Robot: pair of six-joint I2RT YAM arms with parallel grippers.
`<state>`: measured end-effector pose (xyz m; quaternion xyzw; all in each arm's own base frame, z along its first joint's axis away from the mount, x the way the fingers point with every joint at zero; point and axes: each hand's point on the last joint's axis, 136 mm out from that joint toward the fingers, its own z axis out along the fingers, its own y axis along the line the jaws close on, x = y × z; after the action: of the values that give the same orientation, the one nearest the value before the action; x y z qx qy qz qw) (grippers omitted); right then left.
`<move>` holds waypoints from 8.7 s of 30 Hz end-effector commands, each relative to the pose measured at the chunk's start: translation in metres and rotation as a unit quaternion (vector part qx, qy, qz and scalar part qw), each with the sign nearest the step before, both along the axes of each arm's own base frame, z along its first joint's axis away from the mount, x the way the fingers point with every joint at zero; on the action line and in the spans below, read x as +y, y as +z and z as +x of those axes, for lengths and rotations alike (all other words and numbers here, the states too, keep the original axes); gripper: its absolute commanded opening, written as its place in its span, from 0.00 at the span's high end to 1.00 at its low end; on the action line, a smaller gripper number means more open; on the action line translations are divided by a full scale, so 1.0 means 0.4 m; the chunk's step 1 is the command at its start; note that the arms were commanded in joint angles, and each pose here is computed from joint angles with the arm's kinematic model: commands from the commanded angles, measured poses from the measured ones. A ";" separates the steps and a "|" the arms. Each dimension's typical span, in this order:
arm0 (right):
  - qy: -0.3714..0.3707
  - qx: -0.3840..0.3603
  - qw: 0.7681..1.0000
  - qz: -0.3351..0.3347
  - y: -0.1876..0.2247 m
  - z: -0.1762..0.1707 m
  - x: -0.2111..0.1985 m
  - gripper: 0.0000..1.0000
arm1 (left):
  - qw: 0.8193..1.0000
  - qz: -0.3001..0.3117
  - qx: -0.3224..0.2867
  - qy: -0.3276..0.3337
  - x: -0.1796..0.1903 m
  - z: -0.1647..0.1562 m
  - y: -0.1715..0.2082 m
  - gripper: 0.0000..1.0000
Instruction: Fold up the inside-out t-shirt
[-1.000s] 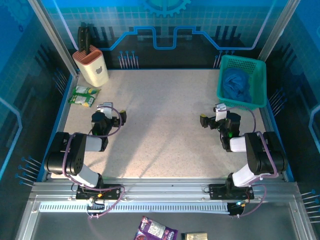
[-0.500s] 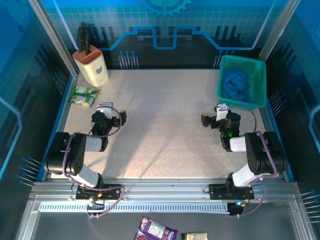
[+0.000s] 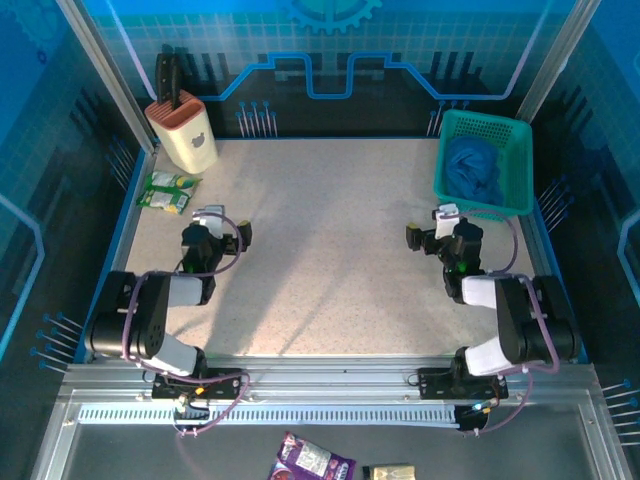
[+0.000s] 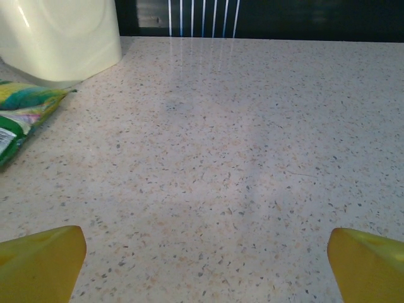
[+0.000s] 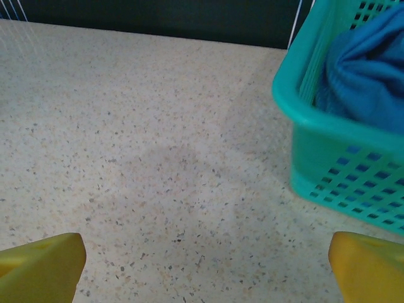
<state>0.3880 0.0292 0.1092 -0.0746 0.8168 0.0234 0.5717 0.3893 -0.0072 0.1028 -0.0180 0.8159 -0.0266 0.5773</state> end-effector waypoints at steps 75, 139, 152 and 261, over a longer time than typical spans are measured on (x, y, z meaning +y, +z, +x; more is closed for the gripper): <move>-0.302 0.251 0.892 0.224 0.007 0.501 -0.422 0.45 | 0.970 -0.167 0.175 -0.042 -0.153 -0.169 0.344 0.01; 0.050 0.441 0.896 0.012 -0.062 -0.308 0.431 0.49 | 0.875 -0.077 0.445 -0.175 -0.597 -0.320 -0.076 0.44; 0.038 0.437 0.896 -0.076 -0.196 -0.263 0.519 0.55 | 0.836 -0.027 0.534 -0.122 -0.551 -0.420 -0.245 0.51; 0.332 0.121 0.906 -0.234 -0.049 -0.070 0.694 0.30 | 0.904 -0.240 0.300 -0.189 -0.380 -0.177 0.277 1.00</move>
<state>0.3239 0.3121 0.0709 -0.4970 0.7965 0.0593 0.3392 0.3233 -0.1615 0.1908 -0.0284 0.9115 -0.3303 0.2436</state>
